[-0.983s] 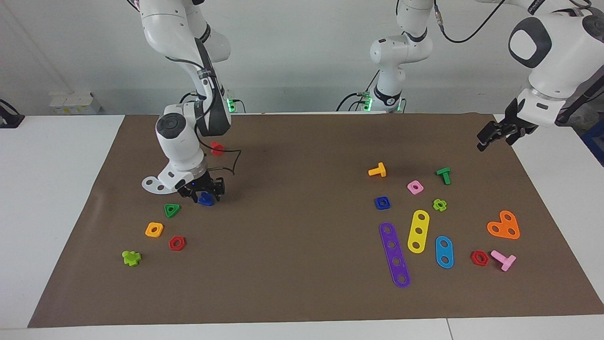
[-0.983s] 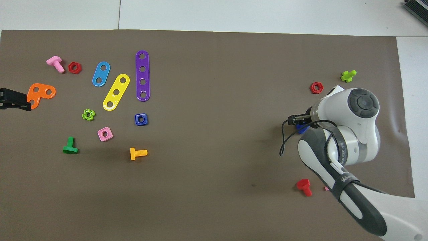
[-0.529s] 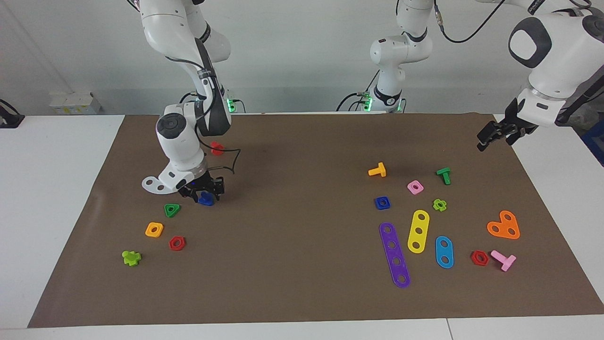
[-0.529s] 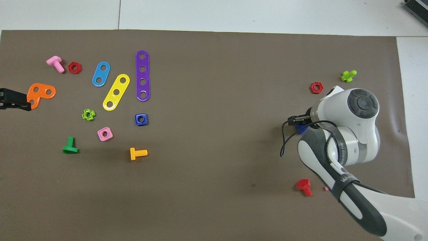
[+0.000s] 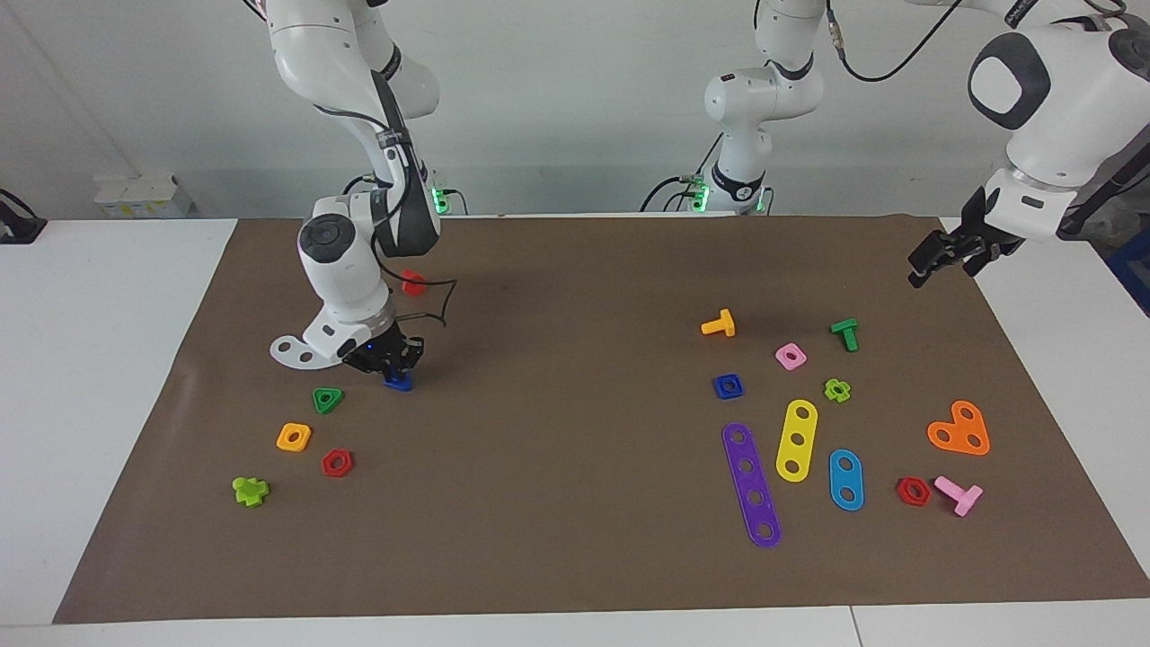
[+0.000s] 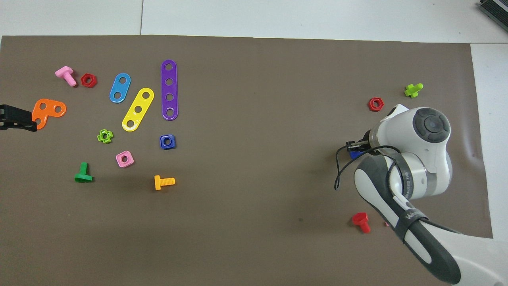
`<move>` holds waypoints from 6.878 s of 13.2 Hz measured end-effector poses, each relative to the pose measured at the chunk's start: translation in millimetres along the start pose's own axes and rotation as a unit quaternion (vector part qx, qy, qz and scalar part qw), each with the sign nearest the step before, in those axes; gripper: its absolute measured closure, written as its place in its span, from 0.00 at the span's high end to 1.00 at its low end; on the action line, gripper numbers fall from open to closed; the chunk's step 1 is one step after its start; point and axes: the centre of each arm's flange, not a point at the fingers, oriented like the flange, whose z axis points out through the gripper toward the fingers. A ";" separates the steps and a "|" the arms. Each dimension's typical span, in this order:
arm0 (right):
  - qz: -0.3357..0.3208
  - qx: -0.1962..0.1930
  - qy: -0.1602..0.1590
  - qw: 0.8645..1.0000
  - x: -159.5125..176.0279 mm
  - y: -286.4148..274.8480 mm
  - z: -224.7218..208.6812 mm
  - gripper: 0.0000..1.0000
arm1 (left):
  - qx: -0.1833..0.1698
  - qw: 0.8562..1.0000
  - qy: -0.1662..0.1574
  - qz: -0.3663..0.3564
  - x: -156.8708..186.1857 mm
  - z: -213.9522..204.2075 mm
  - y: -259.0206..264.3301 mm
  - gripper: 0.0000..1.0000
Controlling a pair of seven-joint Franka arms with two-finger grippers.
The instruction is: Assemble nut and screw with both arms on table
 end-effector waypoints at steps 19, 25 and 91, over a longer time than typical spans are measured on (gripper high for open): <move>0.059 0.035 0.061 0.996 13.3 -282.8 -68.2 0.19 | 0.000 1.000 0.000 0.002 -0.4 -0.5 1.8 1.00; 0.078 0.006 0.040 0.996 2.1 -348.7 -24.3 0.19 | 0.000 0.999 0.007 0.034 -11.9 -13.2 38.7 1.00; 0.109 -0.011 -0.003 0.994 -14.5 32.1 -295.1 1.00 | -0.077 0.993 0.013 0.088 -136.6 249.5 492.9 0.60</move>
